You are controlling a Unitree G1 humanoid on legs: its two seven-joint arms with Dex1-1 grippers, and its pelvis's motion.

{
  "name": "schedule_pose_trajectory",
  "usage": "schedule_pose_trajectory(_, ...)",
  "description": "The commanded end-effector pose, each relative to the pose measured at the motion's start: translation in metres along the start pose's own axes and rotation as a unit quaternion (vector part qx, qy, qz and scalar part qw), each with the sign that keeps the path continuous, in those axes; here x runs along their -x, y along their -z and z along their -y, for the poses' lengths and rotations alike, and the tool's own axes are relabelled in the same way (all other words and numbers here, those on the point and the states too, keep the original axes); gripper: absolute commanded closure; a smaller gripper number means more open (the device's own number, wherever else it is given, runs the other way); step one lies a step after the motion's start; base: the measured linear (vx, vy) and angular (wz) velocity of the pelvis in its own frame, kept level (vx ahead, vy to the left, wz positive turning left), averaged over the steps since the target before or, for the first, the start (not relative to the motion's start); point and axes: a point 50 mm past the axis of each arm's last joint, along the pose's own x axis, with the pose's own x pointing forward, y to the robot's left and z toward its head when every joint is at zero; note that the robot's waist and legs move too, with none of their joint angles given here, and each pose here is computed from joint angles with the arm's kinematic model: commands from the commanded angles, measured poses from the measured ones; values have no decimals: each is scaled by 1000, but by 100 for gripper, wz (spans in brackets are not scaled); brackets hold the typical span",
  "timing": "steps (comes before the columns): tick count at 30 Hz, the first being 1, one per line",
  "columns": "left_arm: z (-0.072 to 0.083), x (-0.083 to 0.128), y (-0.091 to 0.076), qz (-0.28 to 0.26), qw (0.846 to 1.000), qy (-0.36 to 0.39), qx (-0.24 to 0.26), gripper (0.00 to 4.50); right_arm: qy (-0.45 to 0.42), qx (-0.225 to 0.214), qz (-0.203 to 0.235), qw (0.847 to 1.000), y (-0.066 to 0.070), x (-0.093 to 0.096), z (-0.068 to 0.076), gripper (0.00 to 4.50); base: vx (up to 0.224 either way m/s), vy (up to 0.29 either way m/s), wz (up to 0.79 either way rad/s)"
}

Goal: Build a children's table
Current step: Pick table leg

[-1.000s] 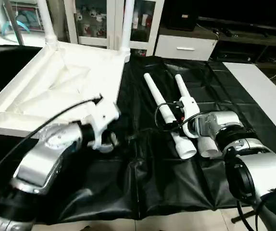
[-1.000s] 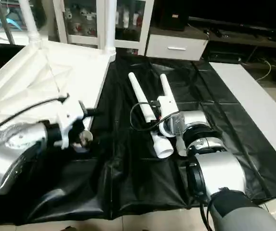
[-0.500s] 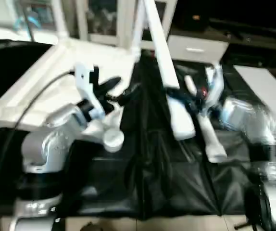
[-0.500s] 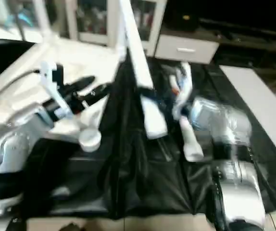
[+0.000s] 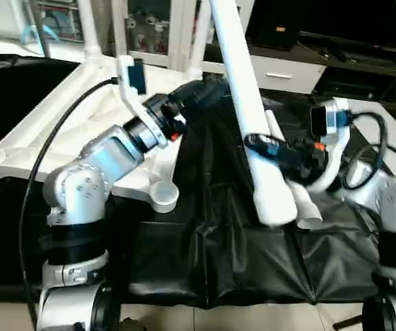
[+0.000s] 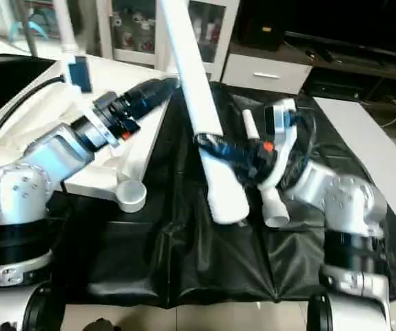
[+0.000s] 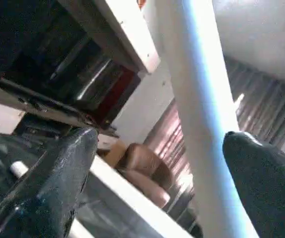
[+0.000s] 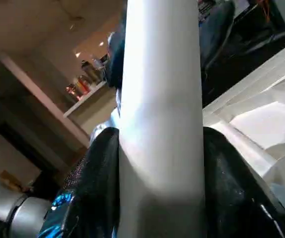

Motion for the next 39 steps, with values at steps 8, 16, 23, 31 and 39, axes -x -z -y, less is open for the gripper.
schedule_pose_trajectory(8,10,-8,0,-3,999,26,30,0,0,33,-10,999,-2,-3,-12,269,0,0,0)
schedule_pose_trajectory(16,0,-13,3,-13,999,-40,12,0,192,244,-81,947,6,-21,7,269,0,0,0)
schedule_pose_trajectory(23,-20,-11,5,-10,992,-124,-2,0,219,318,-89,918,22,-45,7,269,0,0,0)
schedule_pose_trajectory(31,-35,-8,-5,32,979,-200,-7,18,364,513,-113,770,25,-57,25,269,0,0,0)
schedule_pose_trajectory(39,-35,-10,-7,55,978,-200,6,78,394,582,-106,704,31,-64,28,269,0,0,0)
